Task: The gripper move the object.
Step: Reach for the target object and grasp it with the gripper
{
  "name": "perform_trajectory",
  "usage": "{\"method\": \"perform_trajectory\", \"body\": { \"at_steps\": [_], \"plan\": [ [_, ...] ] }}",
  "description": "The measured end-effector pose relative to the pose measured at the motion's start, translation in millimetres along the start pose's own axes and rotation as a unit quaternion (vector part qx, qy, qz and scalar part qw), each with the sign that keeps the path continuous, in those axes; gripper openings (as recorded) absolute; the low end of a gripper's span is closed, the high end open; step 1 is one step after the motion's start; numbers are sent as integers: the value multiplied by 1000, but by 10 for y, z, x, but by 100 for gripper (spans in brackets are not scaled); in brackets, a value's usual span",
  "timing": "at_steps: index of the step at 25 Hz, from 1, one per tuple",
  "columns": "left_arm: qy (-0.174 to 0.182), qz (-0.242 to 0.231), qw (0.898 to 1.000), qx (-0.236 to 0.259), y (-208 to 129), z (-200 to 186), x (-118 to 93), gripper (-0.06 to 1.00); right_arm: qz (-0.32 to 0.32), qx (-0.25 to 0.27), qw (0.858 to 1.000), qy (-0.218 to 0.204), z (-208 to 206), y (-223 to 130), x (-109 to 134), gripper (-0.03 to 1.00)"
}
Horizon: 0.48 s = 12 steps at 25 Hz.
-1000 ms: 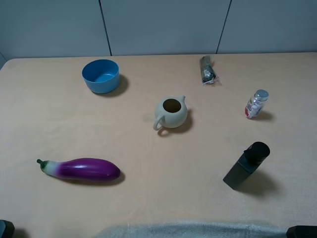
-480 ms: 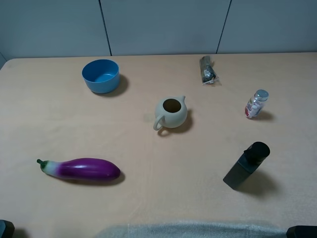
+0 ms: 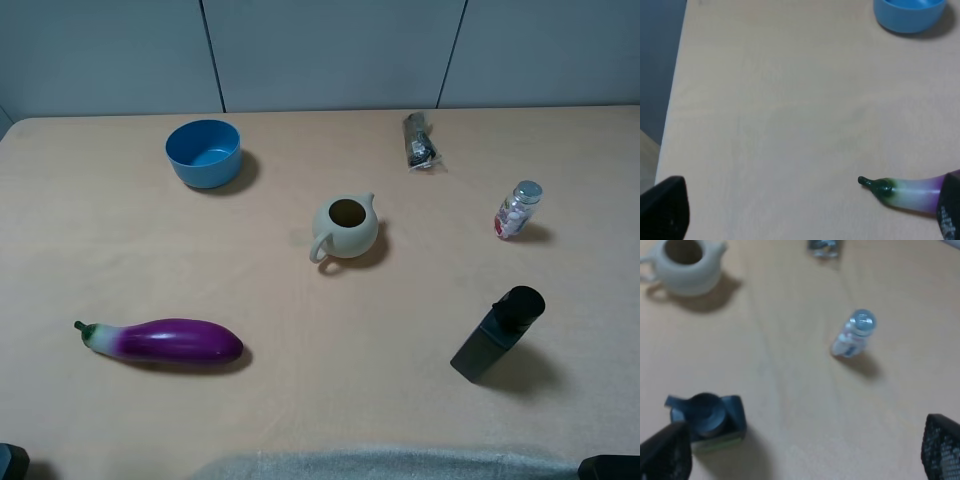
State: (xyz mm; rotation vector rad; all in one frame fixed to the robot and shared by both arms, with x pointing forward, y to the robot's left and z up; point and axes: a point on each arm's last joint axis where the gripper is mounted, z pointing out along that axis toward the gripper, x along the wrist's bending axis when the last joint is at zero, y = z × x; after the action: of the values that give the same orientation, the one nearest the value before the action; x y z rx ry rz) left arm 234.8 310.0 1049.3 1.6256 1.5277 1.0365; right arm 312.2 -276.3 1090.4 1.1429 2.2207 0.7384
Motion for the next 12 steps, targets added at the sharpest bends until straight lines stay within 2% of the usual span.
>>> {"method": "perform_trajectory", "body": {
  "at_steps": [6, 12],
  "plan": [
    [0, 0, 1000, 0, 0, 0, 0, 99, -99, 54, 992, 55, 247, 96, 32, 69],
    [0, 0, 1000, 0, 0, 0, 0, 99, -184, 106, 973, 89, 496, 167, 100, 69]
  ]
}}
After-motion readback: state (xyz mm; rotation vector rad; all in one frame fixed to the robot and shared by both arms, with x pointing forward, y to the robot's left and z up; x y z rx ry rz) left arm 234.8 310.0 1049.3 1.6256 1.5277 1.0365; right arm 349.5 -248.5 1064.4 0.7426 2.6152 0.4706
